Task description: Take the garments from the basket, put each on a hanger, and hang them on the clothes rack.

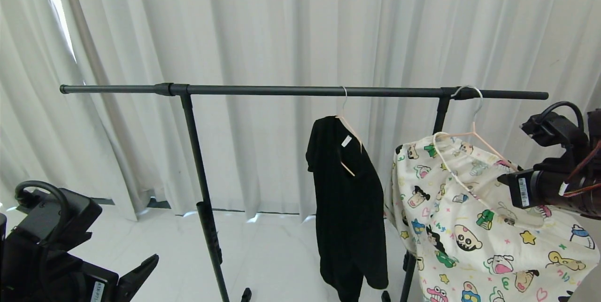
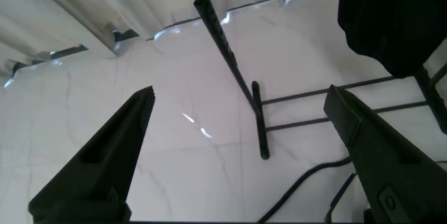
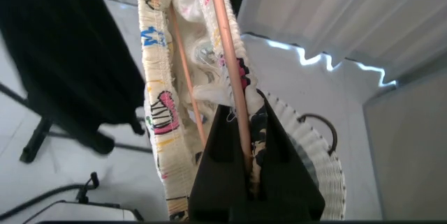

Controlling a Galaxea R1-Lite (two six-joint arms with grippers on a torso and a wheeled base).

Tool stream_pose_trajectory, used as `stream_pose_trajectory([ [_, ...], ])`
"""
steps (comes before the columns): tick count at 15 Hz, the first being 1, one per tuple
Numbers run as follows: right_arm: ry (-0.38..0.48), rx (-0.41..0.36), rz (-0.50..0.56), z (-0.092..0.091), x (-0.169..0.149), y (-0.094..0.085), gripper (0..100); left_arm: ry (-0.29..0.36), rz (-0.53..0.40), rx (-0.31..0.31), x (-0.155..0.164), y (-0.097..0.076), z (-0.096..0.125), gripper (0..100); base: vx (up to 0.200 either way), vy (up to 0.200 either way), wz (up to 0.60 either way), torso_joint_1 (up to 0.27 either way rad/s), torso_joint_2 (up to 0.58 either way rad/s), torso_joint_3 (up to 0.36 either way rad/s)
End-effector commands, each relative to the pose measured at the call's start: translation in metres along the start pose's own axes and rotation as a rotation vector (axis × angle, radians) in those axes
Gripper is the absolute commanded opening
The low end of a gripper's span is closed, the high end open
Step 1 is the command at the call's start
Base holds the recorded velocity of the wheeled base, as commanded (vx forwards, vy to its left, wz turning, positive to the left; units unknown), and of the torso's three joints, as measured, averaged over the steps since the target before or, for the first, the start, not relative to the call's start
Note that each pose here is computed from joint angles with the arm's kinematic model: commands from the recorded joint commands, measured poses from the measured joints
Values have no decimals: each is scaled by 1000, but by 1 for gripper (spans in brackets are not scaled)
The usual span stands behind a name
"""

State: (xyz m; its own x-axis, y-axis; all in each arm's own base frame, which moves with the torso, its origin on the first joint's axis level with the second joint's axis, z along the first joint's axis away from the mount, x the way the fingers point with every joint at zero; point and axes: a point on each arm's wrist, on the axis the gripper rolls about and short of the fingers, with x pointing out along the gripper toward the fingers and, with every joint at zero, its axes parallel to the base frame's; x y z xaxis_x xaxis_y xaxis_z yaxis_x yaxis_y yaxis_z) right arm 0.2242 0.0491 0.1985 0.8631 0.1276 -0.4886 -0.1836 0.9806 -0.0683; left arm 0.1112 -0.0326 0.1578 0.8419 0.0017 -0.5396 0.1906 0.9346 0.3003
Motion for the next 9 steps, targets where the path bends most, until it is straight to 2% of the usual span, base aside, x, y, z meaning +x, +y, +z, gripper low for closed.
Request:
stream_pose_trajectory([
  [1,-15,-1,-1,2,-1,0,0,2,0,1,0,0,0,100,200,0,0,2,2,-2],
  [9,-30,-11,14,3,1,4,0,1,0,0,0,0,0,100,200,0,0,3,3,5],
])
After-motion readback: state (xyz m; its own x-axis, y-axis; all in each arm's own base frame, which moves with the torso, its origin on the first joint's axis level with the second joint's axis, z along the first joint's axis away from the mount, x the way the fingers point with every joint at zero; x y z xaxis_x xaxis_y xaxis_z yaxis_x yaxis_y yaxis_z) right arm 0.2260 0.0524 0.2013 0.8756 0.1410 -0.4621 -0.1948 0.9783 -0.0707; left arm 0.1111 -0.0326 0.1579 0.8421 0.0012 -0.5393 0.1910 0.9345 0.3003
